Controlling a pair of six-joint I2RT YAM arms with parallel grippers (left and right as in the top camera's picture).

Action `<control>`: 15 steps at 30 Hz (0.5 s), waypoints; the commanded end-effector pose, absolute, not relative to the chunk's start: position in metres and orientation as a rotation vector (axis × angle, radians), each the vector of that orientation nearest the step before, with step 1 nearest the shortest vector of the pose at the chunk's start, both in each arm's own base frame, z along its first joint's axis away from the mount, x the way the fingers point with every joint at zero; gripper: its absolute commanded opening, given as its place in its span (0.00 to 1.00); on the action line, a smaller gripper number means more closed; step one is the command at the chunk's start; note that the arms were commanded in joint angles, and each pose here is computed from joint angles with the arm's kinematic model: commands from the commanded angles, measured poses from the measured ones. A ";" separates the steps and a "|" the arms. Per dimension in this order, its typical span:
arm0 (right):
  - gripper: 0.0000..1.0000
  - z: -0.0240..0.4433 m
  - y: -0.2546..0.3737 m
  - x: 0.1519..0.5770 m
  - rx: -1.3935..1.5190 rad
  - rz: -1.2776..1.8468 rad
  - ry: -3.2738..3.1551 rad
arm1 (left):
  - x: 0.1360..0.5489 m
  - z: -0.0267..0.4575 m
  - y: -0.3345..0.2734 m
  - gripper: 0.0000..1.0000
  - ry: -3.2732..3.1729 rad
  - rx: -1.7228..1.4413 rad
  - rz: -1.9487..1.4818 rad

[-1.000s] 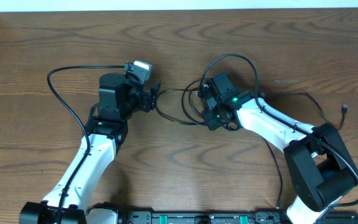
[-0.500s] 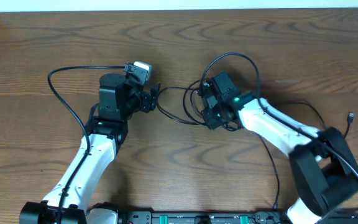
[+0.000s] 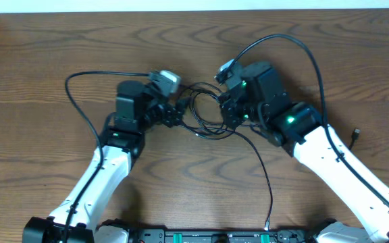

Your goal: Untangle cables

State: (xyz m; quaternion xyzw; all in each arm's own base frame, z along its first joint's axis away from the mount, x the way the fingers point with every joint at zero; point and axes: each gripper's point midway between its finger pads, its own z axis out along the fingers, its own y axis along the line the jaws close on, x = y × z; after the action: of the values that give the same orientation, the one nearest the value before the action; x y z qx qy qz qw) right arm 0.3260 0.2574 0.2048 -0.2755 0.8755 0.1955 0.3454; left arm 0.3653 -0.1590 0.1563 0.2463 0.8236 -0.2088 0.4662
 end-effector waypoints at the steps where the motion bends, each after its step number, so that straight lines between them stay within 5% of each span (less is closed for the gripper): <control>1: 0.01 0.210 0.267 0.316 -0.735 0.501 2.259 | 0.350 0.164 -0.195 0.72 1.967 0.725 -0.620; 3: 0.12 0.200 0.258 0.318 -0.720 0.410 2.298 | 0.356 0.161 -0.191 0.72 1.979 0.714 -0.516; 6: 0.55 0.183 0.248 0.323 -0.704 0.321 2.349 | 0.381 0.155 -0.149 0.71 2.037 0.549 -0.219; 8: 0.71 0.170 0.244 0.327 -0.699 0.280 2.383 | 0.391 0.155 -0.120 0.72 2.053 0.454 -0.046; 15: 0.75 0.107 0.245 0.342 -0.717 0.214 2.509 | 0.405 0.156 -0.057 0.72 2.076 0.306 0.143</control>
State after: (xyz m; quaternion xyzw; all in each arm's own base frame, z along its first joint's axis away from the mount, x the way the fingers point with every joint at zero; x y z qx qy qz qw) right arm 0.3332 0.2491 0.1320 -0.2708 0.9166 0.1012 0.2762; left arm 0.3938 -0.0969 0.1502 0.1674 0.8544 -0.0079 0.4918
